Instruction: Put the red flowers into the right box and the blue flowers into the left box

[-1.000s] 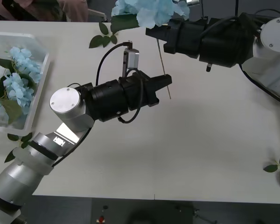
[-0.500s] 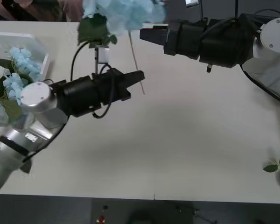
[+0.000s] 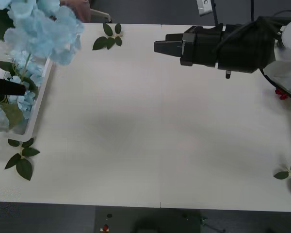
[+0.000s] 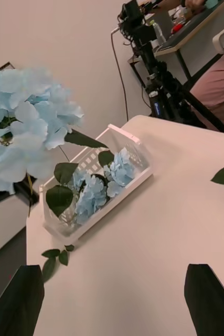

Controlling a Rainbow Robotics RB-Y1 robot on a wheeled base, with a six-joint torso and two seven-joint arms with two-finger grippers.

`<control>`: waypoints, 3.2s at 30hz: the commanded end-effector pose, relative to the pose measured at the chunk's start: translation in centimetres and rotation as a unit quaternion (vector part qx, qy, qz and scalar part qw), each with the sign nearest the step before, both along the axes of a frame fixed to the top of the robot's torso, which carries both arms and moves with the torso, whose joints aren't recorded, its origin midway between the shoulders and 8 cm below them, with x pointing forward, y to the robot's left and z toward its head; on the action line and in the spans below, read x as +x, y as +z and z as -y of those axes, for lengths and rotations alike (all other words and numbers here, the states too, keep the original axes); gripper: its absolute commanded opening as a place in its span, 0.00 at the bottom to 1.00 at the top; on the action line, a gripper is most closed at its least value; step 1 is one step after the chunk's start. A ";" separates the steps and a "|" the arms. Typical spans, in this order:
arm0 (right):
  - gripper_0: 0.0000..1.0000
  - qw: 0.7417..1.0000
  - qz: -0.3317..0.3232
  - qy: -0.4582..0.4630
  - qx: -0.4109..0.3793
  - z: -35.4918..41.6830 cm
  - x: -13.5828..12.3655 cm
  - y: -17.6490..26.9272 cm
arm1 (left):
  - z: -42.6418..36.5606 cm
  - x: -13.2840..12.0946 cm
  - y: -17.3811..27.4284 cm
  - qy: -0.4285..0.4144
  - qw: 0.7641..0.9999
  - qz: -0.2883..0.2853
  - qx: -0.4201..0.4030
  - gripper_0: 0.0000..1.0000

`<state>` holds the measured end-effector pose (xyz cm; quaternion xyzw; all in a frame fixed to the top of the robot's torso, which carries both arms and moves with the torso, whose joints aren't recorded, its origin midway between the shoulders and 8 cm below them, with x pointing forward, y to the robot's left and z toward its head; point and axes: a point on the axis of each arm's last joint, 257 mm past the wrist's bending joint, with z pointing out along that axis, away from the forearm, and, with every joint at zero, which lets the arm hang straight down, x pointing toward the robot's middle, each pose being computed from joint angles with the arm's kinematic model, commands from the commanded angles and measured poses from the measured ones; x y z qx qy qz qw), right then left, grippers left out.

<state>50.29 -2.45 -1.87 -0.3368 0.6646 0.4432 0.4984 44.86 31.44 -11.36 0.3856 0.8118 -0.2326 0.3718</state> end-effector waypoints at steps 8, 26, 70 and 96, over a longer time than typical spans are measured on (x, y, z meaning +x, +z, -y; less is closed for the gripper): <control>0.78 0.990 0.091 0.065 -0.088 3.2 -3.9 -7.0 | -13.9 2.4 -3.9 0.170 0.984 -0.029 0.044 0.00; 0.78 0.970 0.106 0.167 -0.140 2.5 -7.2 -9.7 | -15.1 1.1 -9.1 0.278 0.948 -0.122 -0.098 0.01; 0.78 0.952 0.134 0.188 -0.201 1.8 -7.0 -11.4 | 4.3 8.4 -3.3 0.111 0.980 -0.061 0.155 0.45; 0.90 0.951 0.137 0.181 -0.210 1.9 -6.6 -11.9 | 5.1 11.0 -11.5 0.113 0.945 -0.096 0.290 1.00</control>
